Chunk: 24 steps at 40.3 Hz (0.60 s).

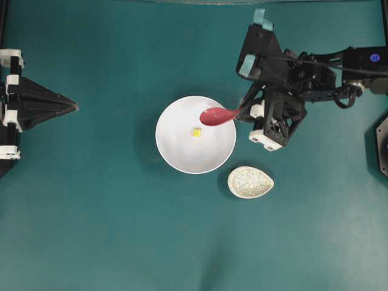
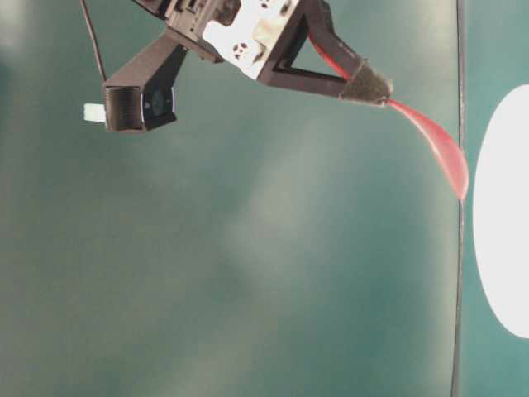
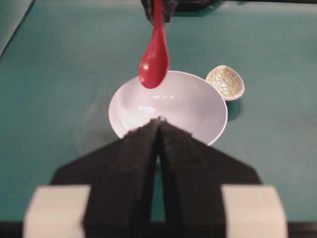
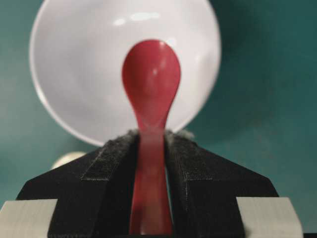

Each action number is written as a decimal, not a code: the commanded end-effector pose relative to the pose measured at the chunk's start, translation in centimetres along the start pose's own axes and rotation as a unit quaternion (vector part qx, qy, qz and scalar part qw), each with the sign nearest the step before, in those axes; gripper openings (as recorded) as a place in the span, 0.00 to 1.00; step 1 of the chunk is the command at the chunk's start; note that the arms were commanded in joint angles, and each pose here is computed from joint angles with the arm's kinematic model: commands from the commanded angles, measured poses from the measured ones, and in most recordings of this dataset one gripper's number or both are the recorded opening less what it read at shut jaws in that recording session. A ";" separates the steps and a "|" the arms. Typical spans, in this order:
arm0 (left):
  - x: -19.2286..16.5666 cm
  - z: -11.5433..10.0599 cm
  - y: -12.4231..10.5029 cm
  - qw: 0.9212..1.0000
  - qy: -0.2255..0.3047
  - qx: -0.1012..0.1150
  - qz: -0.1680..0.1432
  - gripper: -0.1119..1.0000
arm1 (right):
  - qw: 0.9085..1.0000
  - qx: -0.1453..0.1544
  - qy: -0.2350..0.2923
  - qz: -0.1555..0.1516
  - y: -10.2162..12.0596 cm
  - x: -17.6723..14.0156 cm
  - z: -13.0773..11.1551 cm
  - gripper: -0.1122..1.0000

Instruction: Scoop the yellow hexagonal prism block from the bowl with a spoon using the right arm.

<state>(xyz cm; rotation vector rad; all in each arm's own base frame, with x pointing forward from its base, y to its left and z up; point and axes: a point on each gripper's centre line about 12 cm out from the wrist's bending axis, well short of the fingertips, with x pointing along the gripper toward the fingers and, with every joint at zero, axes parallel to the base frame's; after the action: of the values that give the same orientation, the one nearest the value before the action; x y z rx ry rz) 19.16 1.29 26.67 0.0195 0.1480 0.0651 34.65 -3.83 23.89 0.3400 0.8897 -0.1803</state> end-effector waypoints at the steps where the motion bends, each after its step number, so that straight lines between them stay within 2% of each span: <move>1: 0.1 1.1 0.1 1.000 -0.013 0.001 0.002 0.11 | 1.000 -0.007 -0.013 0.003 0.5 -0.7 0.9 0.31; 11: 0.1 1.1 0.1 1.000 -0.013 0.001 0.002 0.11 | 0.999 -0.029 0.027 -0.001 1.4 -0.1 0.4 0.31; 24: 0.1 1.1 0.1 1.000 -0.014 0.001 0.002 0.11 | 0.997 -0.035 0.074 -0.010 1.8 1.0 1.0 0.31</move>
<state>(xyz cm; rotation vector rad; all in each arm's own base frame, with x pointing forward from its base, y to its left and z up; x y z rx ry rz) 19.16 1.29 26.67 0.0195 0.1480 0.0651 36.05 -2.57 22.78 0.2885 1.0700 -0.1472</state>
